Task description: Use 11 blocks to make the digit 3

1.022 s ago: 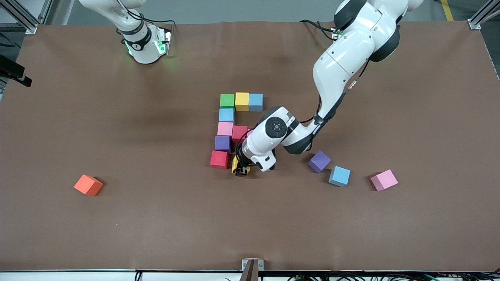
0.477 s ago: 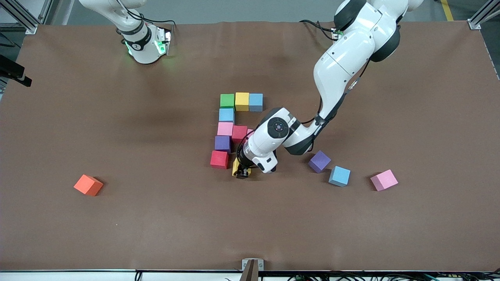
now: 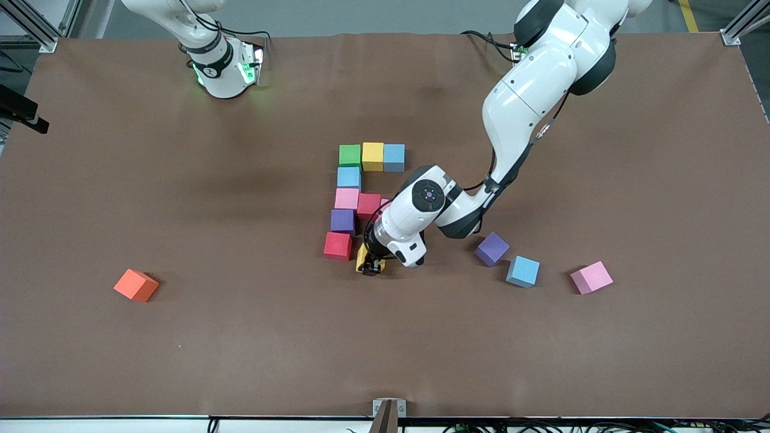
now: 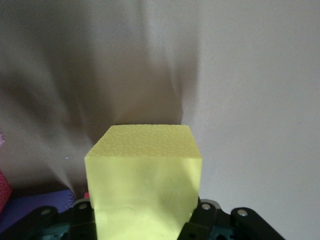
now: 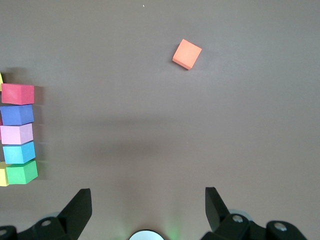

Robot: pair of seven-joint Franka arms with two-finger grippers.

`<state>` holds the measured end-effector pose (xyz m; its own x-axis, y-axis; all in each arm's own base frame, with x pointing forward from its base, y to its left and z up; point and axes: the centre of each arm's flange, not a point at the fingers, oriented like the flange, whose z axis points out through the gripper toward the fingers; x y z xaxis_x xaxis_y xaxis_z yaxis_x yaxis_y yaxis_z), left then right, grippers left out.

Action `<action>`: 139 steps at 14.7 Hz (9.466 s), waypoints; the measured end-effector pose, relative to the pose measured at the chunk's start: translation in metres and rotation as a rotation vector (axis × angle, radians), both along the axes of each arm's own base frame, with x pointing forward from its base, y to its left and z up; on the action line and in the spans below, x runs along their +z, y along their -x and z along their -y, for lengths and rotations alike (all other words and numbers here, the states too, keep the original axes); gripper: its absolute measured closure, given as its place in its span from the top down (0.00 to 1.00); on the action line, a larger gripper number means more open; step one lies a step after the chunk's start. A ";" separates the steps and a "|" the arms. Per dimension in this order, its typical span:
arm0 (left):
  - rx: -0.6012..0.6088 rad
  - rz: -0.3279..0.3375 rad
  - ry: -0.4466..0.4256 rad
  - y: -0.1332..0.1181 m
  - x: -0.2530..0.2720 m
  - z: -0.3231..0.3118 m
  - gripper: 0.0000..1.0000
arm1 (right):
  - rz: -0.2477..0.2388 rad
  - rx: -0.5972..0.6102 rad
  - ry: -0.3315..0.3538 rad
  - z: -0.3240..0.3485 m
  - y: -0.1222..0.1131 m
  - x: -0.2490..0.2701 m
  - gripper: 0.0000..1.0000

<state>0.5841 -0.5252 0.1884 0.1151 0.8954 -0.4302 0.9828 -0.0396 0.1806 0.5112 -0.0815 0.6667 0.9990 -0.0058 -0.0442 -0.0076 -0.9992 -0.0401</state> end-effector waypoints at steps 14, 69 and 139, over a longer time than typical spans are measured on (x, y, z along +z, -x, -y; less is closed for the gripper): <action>-0.015 0.004 -0.001 0.008 0.000 0.009 0.59 | -0.005 -0.001 -0.001 0.000 0.003 0.005 1.00; -0.110 0.068 0.001 0.016 0.018 0.022 1.00 | -0.012 -0.001 -0.002 0.001 0.003 0.005 1.00; -1.532 0.312 -0.398 -0.064 0.003 -0.367 0.96 | 0.021 -0.039 0.016 0.019 -0.010 0.011 1.00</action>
